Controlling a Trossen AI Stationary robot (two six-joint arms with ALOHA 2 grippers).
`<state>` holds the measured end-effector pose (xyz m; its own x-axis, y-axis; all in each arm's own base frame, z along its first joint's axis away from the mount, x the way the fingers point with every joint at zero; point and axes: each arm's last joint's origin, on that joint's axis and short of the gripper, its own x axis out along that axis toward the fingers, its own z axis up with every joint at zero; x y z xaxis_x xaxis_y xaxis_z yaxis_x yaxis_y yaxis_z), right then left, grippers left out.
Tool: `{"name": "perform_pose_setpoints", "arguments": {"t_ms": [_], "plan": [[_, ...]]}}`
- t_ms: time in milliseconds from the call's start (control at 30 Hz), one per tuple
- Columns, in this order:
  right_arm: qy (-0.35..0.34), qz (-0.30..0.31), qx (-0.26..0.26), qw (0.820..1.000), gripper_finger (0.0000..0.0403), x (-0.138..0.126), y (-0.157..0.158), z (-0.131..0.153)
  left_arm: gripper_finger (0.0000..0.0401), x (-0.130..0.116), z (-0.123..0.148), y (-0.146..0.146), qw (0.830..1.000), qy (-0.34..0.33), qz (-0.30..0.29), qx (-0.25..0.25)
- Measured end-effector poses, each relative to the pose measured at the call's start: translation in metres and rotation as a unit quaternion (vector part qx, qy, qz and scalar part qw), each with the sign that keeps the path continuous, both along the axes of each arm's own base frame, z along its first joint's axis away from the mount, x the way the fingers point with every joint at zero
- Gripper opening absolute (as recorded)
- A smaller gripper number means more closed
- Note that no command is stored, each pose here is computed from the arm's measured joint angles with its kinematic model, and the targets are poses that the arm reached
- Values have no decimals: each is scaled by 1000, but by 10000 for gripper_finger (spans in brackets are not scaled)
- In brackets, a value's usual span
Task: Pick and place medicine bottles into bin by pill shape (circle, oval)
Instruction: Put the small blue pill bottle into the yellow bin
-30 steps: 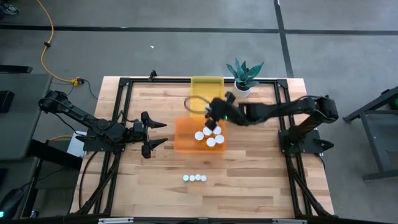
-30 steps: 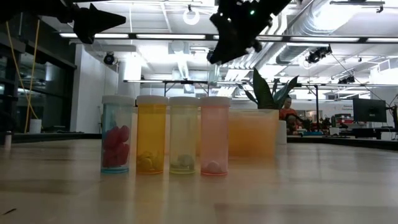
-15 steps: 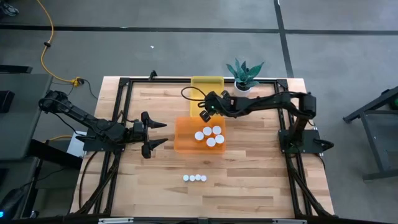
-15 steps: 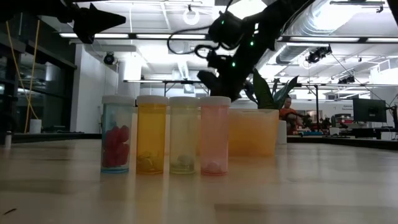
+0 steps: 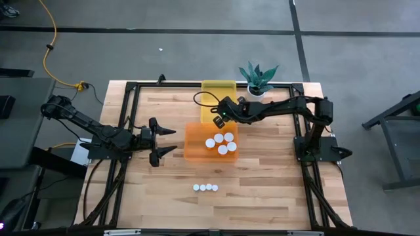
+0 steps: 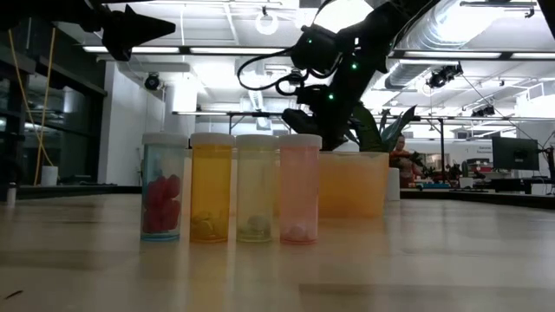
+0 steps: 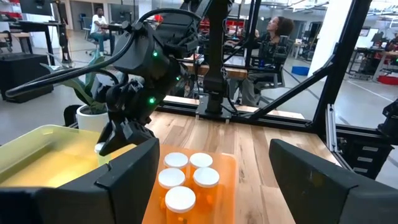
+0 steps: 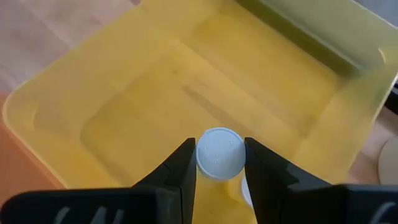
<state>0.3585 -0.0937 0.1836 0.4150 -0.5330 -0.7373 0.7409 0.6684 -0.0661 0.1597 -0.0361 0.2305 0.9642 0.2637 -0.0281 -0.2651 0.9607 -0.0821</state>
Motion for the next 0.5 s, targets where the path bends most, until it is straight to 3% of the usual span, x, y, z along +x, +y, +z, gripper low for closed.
{"name": "perform_pose_setpoints", "arguments": {"t_ms": [500], "plan": [[-8,-17,20,1000,95,-2,1,-4,291,0,0,0,1000,0,0,0]]}}
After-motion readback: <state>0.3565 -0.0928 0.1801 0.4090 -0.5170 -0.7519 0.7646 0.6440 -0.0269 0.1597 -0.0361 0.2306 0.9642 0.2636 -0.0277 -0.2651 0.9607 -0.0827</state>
